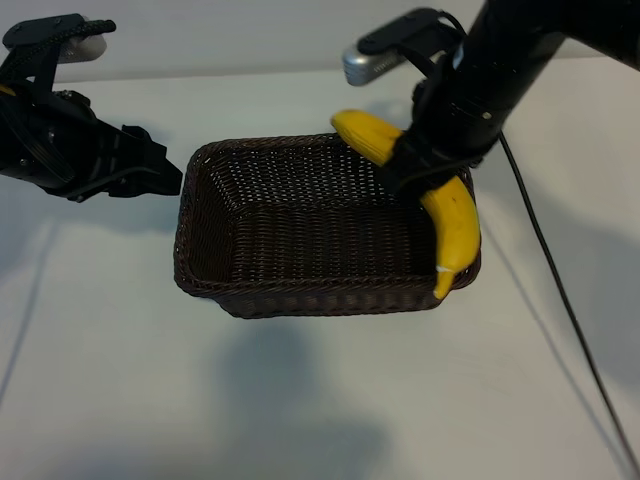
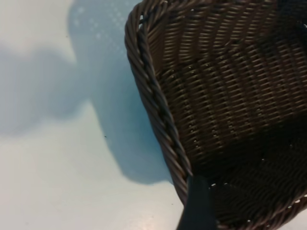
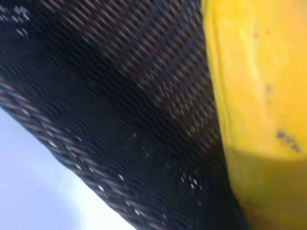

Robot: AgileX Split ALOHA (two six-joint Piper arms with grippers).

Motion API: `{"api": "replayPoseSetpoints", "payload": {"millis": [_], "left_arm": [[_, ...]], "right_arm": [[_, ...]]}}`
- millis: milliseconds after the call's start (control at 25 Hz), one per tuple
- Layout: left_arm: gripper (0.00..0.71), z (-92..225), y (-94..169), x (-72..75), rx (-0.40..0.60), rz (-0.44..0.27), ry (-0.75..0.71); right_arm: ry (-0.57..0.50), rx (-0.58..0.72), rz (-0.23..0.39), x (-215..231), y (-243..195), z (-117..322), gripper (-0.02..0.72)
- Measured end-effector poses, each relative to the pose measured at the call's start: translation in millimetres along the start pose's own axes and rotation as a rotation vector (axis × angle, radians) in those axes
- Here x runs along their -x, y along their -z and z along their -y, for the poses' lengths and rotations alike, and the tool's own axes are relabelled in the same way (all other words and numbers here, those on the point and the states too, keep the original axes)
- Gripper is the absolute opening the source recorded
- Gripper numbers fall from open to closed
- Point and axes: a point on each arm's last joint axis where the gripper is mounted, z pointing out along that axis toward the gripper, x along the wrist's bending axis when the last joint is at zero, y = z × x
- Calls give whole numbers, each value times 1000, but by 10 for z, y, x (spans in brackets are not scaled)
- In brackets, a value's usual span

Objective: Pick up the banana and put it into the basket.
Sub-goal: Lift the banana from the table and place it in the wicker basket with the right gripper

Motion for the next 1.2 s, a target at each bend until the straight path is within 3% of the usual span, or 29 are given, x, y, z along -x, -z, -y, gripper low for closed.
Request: {"api": "replayPoseSetpoints", "payload": {"millis": [320, 640, 1200], "left_arm": [[546, 6, 0, 10, -7, 11, 5], [544, 8, 0, 11, -9, 11, 5], [543, 11, 0, 12, -12, 13, 5]], "right_arm": [[69, 12, -8, -85, -9, -42, 406], [321, -1, -34, -177, -148, -71, 406], [630, 42, -14, -181, -229, -130, 406]]}}
